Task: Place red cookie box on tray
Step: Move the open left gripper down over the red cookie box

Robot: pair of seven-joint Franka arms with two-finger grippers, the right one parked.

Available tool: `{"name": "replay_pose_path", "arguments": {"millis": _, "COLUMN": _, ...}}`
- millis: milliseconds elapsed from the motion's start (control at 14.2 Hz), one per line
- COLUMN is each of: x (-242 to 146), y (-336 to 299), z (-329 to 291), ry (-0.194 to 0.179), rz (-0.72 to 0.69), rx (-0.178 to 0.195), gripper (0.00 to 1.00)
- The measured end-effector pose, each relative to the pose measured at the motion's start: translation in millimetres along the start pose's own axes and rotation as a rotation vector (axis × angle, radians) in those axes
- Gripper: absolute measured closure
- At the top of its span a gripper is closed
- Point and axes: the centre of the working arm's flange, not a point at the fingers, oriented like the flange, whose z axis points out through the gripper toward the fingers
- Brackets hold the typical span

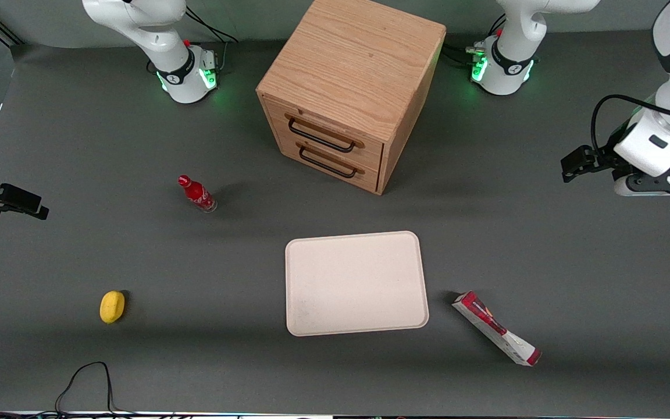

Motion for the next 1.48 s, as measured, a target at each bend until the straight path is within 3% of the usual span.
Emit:
{"name": "replay_pose_path", "arguments": {"millis": 282, "x": 2.1, "y": -2.2, "z": 4.3, "ry": -0.007, "rz": -0.001, "rx": 0.001, "gripper": 0.0}}
{"name": "replay_pose_path", "arguments": {"millis": 494, "x": 11.8, "y": 1.6, "z": 22.1, "ry": -0.038, "rz": 0.004, "rx": 0.007, "gripper": 0.0}}
{"name": "replay_pose_path", "arguments": {"millis": 776, "x": 56.8, "y": 29.3, "z": 33.7, "ry": -0.047, "rz": -0.029, "rx": 0.012, "gripper": 0.0}}
{"name": "replay_pose_path", "arguments": {"millis": 988, "x": 103.3, "y": 72.8, "z": 49.2, "ry": -0.032, "rz": -0.177, "rx": -0.004, "gripper": 0.01}}
{"name": "replay_pose_path", "arguments": {"millis": 1200, "x": 143.7, "y": 107.1, "z": 92.1, "ry": -0.054, "rz": -0.417, "rx": -0.065, "gripper": 0.02}}
{"name": "replay_pose_path", "arguments": {"millis": 1482, "x": 183.7, "y": 134.1, "z": 164.3, "ry": -0.005, "rz": -0.705, "rx": -0.097, "gripper": 0.02}}
